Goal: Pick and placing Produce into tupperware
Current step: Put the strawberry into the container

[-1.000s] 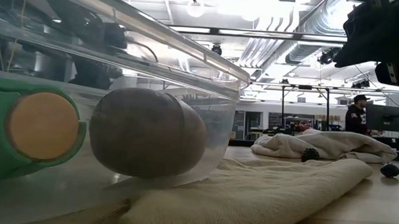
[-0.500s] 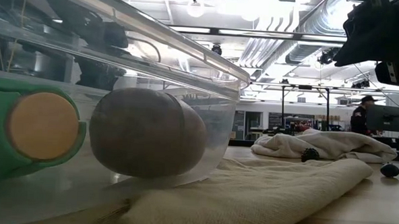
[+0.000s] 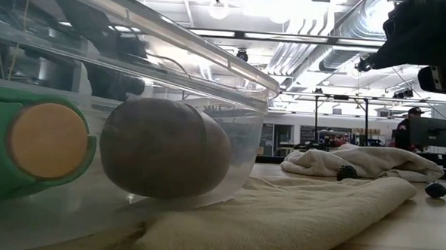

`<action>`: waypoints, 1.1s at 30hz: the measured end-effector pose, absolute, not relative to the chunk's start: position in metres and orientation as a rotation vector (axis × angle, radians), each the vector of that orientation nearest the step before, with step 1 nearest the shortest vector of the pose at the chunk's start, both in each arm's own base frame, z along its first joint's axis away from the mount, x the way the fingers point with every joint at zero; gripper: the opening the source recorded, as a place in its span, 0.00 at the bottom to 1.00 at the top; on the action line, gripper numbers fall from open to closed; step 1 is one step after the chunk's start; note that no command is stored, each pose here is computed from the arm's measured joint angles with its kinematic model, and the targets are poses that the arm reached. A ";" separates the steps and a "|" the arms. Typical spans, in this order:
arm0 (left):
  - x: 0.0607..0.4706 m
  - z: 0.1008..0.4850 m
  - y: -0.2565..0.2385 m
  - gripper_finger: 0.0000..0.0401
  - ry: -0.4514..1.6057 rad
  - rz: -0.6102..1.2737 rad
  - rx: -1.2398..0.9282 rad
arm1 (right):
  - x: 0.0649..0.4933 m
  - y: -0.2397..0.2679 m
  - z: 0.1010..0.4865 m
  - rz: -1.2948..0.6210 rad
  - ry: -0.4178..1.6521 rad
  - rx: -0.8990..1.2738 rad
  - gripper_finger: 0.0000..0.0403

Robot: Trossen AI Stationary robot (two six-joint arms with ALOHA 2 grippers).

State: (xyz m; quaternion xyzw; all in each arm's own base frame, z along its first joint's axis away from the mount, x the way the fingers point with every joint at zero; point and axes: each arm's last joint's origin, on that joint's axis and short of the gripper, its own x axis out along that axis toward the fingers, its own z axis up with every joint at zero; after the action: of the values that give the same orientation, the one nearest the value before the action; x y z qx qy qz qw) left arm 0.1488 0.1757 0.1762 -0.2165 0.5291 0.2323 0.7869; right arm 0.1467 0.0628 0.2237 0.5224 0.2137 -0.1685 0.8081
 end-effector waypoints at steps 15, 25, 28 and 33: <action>0.152 0.162 0.182 0.53 1.205 0.507 -0.447 | 0.148 0.064 0.226 -0.340 0.433 1.133 0.05; 0.153 0.162 0.182 0.56 1.183 0.487 -0.456 | 0.148 0.063 0.226 -0.343 0.428 1.128 0.05; 0.154 0.163 0.183 0.56 1.167 0.486 -0.451 | 0.148 0.063 0.227 -0.348 0.422 1.121 0.05; 0.154 0.163 0.183 0.56 1.162 0.485 -0.450 | 0.148 0.063 0.227 -0.359 0.407 1.106 0.05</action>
State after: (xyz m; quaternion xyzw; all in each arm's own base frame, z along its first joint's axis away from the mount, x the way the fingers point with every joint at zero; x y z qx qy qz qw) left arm 0.1544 0.1831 0.1629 -0.2085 0.5388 0.2250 0.7846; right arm 0.1484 0.0626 0.2267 0.5187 0.1910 -0.1684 0.8161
